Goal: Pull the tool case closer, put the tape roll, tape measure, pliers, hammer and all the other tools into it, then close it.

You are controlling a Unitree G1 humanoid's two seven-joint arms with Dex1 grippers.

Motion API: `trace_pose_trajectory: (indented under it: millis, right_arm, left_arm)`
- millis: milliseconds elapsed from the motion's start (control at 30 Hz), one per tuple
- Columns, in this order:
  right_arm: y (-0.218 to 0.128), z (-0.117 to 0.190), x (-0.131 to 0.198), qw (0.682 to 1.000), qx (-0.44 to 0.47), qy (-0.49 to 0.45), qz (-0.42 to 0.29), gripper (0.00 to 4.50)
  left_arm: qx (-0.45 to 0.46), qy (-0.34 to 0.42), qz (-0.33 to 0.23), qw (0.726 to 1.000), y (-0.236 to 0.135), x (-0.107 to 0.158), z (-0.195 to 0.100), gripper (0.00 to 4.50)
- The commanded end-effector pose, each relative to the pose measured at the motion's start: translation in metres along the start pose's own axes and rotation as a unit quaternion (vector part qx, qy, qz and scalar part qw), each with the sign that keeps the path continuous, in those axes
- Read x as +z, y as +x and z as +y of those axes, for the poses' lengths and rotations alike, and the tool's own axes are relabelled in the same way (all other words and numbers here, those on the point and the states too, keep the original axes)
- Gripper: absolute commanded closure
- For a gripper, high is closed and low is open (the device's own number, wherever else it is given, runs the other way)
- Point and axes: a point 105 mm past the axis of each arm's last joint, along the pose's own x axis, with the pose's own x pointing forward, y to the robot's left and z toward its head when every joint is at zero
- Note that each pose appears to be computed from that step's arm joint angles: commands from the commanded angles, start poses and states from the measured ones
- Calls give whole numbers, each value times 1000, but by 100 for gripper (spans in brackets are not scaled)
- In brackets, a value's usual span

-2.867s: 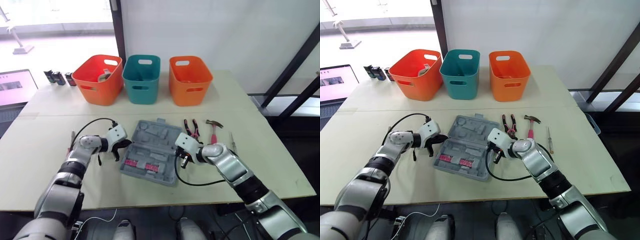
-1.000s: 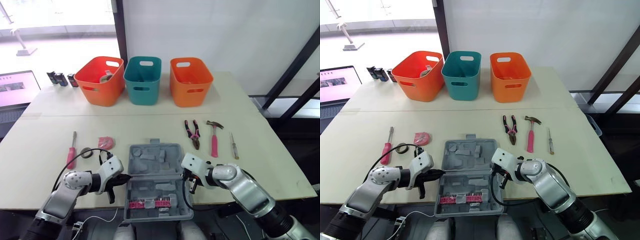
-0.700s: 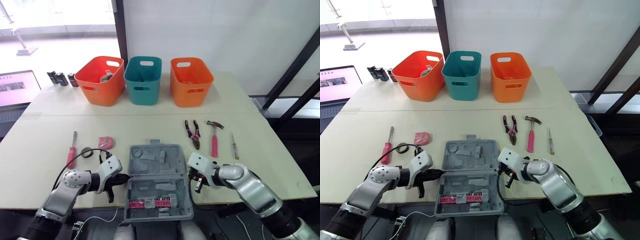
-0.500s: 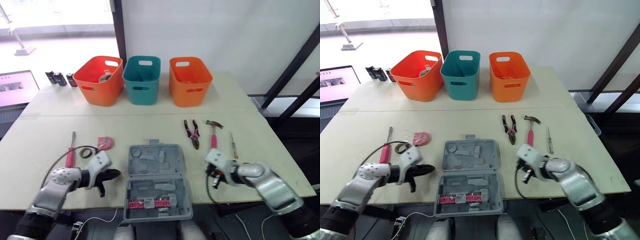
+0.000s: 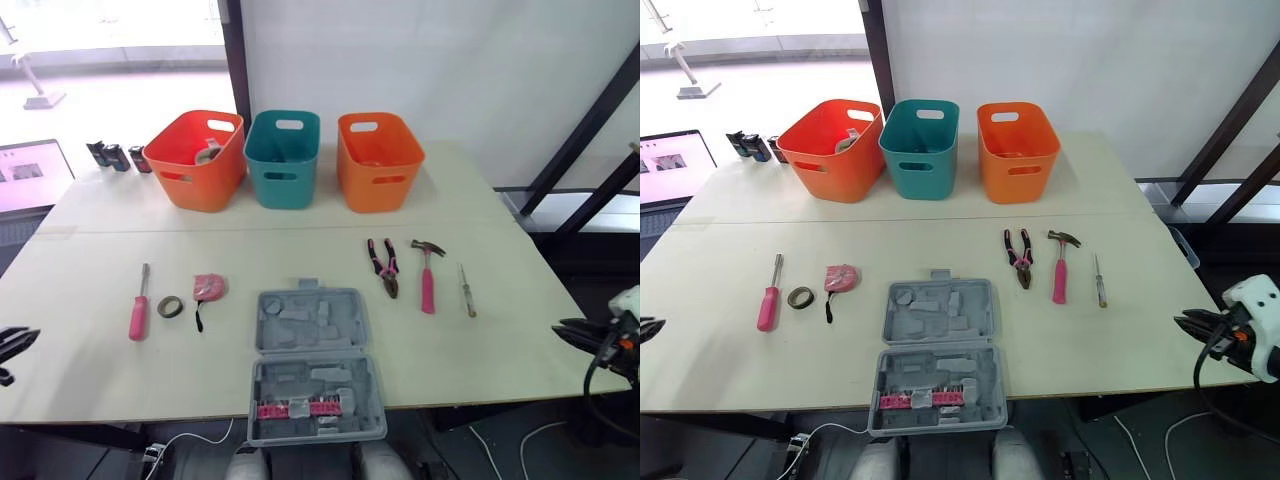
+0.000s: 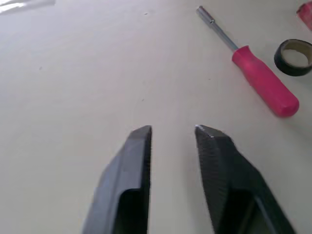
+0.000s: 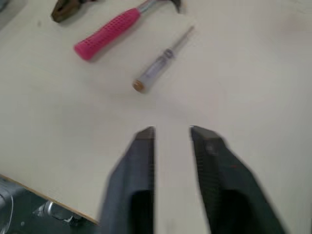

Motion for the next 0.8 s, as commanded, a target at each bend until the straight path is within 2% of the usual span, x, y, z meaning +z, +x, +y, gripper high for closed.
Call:
trace_pose_trajectory:
  millis: [33, 67, 100, 133, 333, 500, 633, 800]
  right_arm:
    - [-3, -4, 0, 1000, -11, 9, -25, 122]
    - [-2, -4, -3, 1000, -9, 9, -23, 76]
    - [-2, -3, -4, 1000, -7, 8, -20, 20]
    - [-2, -3, -4, 1000, -7, 7, -20, 9]
    - [3, -2, 3, 999, -5, 0, -31, 9]
    - [14, 13, 25, 998, 20, 1, -64, 9]
    - [40, 64, 64, 989, 114, -31, -92, 9]
    - [68, 130, 107, 963, 233, -68, -116, 9]
  left_arm:
    - [16, -12, -4, 1000, -12, -10, 9, 110]
    - [15, -17, -3, 1000, -13, -13, 9, 67]
    - [14, -19, -5, 1000, -13, -14, 9, 4]
    - [16, -19, -7, 1000, -13, -14, 10, 1]
    - [5, -19, -8, 1000, -8, -16, 5, 1]
    - [-43, -42, -15, 998, 12, -11, -14, 1]
    - [-85, -20, -62, 994, 46, 22, -37, 1]
    - [-183, 100, -93, 974, 82, 61, -81, 1]
